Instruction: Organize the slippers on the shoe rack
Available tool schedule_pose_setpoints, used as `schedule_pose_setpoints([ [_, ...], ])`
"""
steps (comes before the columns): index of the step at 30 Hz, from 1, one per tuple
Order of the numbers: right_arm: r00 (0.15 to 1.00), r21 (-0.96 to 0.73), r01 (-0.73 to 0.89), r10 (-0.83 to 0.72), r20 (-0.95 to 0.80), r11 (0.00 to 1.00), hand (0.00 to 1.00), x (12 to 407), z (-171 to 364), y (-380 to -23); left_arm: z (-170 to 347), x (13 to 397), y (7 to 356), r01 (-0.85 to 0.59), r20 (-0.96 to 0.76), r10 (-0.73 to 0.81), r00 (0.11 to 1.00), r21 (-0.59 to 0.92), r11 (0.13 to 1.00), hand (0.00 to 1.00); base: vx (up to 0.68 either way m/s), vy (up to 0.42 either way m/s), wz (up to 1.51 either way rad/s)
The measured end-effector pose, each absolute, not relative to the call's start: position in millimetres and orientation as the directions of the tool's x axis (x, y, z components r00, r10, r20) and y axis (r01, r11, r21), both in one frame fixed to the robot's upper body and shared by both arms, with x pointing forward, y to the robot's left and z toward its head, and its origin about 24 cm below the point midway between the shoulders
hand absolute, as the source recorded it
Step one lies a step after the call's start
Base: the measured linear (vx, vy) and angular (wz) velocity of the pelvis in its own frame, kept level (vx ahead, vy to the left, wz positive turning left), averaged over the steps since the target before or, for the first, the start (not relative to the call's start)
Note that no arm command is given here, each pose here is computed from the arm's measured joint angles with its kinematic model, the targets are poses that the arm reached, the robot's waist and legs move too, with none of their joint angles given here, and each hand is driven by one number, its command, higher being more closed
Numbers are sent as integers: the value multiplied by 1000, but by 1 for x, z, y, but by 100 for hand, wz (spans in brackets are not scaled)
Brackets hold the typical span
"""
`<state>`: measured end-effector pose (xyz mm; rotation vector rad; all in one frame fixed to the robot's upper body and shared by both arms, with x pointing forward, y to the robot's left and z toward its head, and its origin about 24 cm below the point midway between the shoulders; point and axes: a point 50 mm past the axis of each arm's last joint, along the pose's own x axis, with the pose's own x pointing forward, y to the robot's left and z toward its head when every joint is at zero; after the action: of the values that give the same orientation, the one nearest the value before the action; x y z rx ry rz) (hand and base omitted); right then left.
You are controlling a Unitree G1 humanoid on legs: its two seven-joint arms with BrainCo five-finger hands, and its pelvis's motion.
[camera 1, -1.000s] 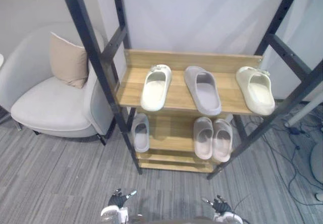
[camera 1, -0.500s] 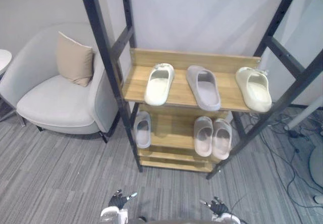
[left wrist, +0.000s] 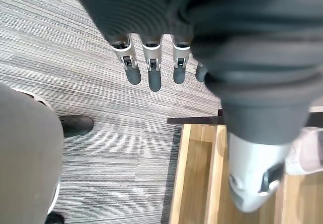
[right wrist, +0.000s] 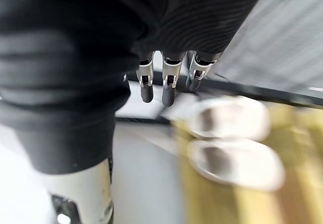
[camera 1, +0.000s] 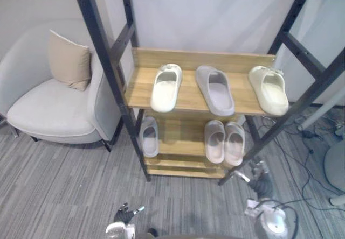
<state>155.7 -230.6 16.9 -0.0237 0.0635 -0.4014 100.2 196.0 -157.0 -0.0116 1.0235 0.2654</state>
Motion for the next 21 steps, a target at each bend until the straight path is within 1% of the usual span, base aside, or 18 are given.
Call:
schedule_pose_setpoints([
  [3, 905, -66, 424, -422, 49, 903, 0, 155, 39, -238, -159, 95, 193, -228, -852, 207, 480, 107, 968, 0, 32, 2, -15],
  [5, 871, -71, 484, -471, 140, 872, 0, 154, 57, -249, -159, 93, 191, -215, -856, 199, 478, 106, 971, 0, 12, 2, -5],
  [10, 822, -85, 546, -513, 247, 834, 0, 163, 76, -262, -160, 92, 190, -169, -860, 180, 477, 111, 979, 0, 0, 0, 0],
  [14, 813, -104, 523, -458, 360, 846, 0, 184, 100, -269, -159, 94, 190, -116, -854, 157, 496, 114, 987, 0, -8, 1, 0],
  [16, 807, -84, 498, -426, 410, 863, 0, 193, 112, -272, -159, 95, 190, -105, -852, 149, 502, 111, 988, 0, 0, 0, 0],
  [21, 824, -55, 446, -386, 415, 893, 0, 219, 117, -278, -158, 98, 193, -99, -846, 153, 510, 118, 988, 0, 4, -6, 2],
])
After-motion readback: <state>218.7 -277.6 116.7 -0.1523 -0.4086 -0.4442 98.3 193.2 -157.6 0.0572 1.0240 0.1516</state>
